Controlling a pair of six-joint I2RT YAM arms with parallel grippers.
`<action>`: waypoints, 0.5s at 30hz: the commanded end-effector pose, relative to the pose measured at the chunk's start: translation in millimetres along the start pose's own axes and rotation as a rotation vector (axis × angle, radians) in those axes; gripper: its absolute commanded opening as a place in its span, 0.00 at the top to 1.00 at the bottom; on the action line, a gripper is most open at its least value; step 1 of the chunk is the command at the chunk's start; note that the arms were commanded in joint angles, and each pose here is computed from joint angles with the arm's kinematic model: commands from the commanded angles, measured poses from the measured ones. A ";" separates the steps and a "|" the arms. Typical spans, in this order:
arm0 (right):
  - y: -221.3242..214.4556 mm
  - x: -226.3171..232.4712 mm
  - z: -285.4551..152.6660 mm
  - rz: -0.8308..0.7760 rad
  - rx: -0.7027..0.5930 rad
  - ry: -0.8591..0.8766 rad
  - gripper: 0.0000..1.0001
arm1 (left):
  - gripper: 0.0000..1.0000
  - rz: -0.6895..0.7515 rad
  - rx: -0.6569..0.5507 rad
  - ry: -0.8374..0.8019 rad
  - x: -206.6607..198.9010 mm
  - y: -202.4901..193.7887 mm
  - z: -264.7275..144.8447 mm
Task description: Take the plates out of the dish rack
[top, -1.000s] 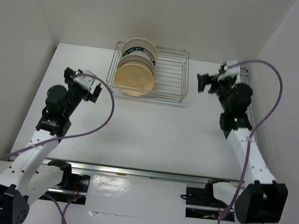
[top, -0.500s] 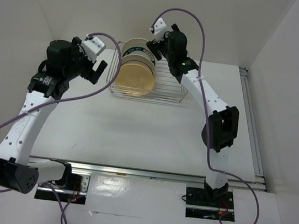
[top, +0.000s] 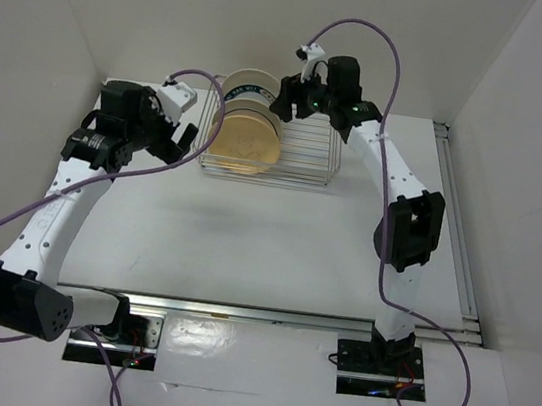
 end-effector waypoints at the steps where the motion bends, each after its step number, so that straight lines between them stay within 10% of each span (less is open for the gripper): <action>1: -26.6 18.5 13.0 0.064 0.046 0.113 0.28 | 0.00 -0.015 -0.006 0.009 1.4 -1.2 3.5; 15: -63.6 16.8 52.2 0.078 0.101 0.089 0.28 | 0.00 -0.010 0.014 0.013 2.3 -8.1 9.6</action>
Point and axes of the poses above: each gripper's point midway between its finger pads, its own z axis out along the fingers, its own x axis along the line the jaws close on, y = z × x, the point moved 6 cm from there along -z, back along the fingers, and after that the axes turned 4 degrees about -z, right-handed, at the moved point
